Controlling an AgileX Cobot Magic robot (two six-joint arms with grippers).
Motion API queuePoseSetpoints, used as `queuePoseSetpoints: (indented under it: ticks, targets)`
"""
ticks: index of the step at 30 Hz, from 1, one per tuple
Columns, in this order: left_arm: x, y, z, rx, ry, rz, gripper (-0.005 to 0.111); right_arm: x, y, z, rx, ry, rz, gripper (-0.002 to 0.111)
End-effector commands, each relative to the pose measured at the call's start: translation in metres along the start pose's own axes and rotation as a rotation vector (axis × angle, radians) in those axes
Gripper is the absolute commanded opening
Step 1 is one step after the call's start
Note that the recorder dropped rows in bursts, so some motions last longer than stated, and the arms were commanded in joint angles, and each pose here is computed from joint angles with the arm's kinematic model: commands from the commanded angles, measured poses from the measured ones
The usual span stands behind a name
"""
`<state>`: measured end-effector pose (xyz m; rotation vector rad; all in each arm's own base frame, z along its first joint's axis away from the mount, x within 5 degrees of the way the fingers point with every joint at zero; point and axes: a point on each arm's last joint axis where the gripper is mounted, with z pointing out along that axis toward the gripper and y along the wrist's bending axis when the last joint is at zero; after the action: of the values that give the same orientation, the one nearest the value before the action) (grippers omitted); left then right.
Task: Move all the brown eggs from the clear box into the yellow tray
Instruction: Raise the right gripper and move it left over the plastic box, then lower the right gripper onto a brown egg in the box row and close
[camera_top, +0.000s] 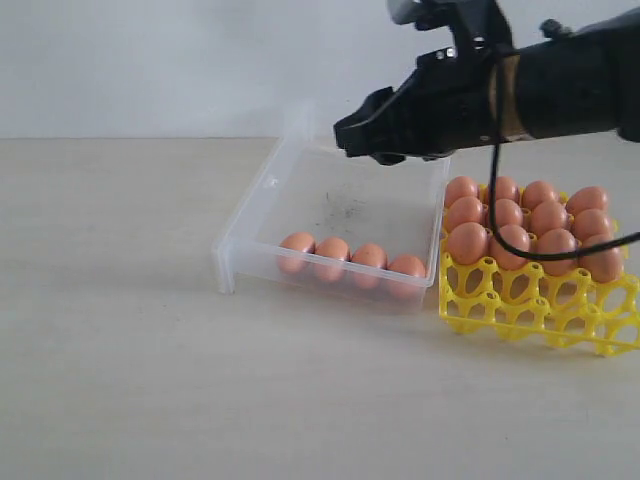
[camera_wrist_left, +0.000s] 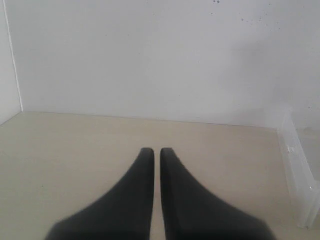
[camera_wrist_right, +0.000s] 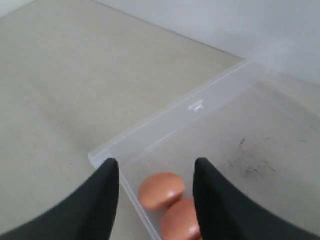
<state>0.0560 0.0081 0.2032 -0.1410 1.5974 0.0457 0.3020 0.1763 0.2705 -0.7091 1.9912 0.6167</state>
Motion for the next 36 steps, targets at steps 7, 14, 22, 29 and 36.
queuePoseSetpoints:
  ticks: [7, 14, 22, 29, 36]
  targets:
    - [0.001, 0.0, 0.0, 0.005, 0.002, -0.002, 0.004, 0.03, -0.022, 0.079, -0.019, 0.148, 0.251, 0.019]
    - [0.001, 0.0, 0.0, 0.005, 0.002, -0.002, 0.004, 0.007, -0.047, 0.065, 0.27, 0.141, -0.666, 0.0]
    - [0.001, 0.0, 0.0, 0.005, 0.002, -0.002, 0.004, -0.019, -0.083, 0.035, 0.952, 0.521, -1.159, 0.0]
    - [0.001, 0.0, 0.0, 0.005, 0.002, -0.002, 0.004, -0.055, -0.12, 0.016, 0.687, 0.665, -0.009, 0.0]
    - [0.001, 0.0, 0.0, 0.005, 0.002, -0.002, 0.004, -0.078, -0.096, 0.036, -0.018, 0.53, 0.272, 0.0]
